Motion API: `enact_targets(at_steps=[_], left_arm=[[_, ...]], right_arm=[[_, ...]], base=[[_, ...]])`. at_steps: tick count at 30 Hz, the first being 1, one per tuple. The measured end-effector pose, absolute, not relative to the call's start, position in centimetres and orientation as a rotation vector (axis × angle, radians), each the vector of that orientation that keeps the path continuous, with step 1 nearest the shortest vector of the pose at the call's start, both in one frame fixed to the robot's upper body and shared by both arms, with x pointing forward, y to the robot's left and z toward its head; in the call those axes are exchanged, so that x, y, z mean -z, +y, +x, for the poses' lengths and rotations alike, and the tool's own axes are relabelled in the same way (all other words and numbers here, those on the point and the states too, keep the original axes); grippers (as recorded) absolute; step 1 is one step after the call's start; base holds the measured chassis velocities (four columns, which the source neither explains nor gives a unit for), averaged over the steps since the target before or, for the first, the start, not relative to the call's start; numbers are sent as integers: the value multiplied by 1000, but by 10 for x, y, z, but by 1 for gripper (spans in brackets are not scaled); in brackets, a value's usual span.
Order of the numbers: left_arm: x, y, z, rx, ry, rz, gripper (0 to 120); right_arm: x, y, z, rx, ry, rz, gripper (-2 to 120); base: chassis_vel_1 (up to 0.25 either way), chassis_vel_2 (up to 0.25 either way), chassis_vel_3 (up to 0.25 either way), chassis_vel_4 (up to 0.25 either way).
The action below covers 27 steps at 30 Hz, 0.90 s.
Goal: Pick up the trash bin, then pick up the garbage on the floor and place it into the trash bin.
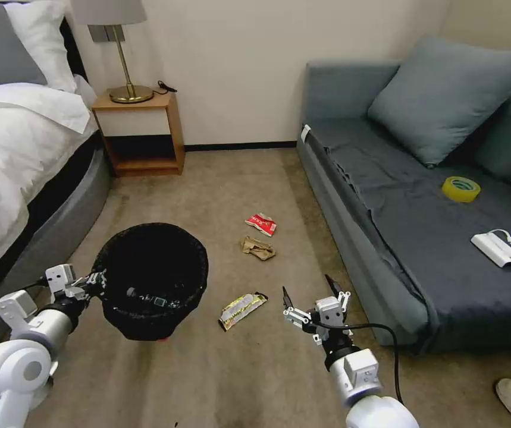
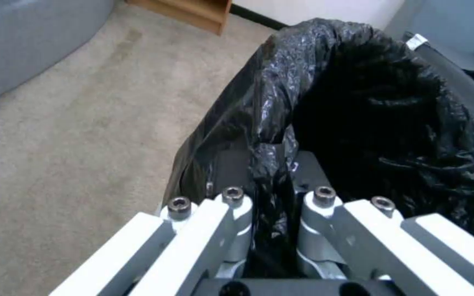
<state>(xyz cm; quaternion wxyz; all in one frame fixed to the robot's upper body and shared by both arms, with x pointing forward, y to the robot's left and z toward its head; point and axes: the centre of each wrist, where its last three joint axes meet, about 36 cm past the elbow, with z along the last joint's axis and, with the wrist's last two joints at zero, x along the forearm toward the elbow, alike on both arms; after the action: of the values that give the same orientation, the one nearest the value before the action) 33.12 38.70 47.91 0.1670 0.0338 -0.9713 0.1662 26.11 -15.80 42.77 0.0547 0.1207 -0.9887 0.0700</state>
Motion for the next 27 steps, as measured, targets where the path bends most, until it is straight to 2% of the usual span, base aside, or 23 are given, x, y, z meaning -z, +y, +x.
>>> enact_targets(at_steps=[27], left_arm=[[-482,394,331,-482,-2773,129,6]], right_arm=[[-434,-164,266,-259,-2990,434,100]], base=[[0,0,0,0]])
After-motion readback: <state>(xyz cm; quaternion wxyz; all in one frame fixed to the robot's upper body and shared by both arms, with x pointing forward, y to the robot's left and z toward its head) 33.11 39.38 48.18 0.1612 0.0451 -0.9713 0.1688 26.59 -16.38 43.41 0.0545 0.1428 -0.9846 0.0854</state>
